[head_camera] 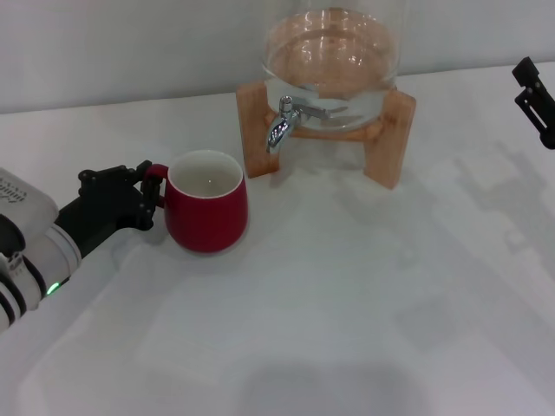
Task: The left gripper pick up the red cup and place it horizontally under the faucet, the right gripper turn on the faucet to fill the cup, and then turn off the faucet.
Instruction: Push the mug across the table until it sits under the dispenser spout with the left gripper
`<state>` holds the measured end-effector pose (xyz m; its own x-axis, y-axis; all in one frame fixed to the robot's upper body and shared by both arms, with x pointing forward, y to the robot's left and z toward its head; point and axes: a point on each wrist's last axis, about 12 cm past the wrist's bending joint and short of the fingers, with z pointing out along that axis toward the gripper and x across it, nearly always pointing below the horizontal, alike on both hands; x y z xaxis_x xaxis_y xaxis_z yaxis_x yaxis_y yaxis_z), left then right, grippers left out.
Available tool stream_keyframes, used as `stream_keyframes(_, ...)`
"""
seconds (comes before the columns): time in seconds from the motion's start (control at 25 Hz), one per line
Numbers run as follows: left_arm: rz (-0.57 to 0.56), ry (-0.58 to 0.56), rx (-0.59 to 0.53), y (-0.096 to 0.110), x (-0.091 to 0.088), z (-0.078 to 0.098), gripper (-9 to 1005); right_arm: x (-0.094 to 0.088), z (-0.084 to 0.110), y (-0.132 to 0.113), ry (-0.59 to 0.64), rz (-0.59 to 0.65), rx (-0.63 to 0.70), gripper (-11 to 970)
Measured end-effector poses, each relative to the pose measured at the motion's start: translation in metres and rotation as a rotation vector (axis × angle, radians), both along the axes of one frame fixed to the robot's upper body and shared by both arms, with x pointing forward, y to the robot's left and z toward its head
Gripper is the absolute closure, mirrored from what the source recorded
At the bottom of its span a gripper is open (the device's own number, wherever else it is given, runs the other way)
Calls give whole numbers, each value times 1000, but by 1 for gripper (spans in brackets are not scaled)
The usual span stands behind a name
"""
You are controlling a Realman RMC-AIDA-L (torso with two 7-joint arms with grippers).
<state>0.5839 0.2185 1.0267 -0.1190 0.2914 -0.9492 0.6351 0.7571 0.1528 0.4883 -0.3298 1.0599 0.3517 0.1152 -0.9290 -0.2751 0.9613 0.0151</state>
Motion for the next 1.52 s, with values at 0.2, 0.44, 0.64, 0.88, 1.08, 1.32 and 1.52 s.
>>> stream_keyframes(0.2,-8,-1,16,-3,4,2,873,-1,0,0,1,-2,0,175)
stream_keyframes(0.44,-36,-12,29,-10,9,7,874,0,0,0,-2,-2,1,175)
stream_keyframes(0.64,-63,-12,31,-19,11,8,873,0,1,0,-4,1,1,175)
stream_keyframes(0.88,-89,-13,48,-28,10,8,873,-1,1,0,-6,2,2,175)
stream_keyframes(1.08,-113,-13,72,-35,10,7,874,-3,0,-1,-7,1,3,175)
stream_keyframes(1.32,-130,-16,79,-39,10,8,876,-4,1,-1,-13,4,7,175)
stream_keyframes(1.52,-135,-16,78,-41,10,7,878,-7,0,0,-19,17,6,175)
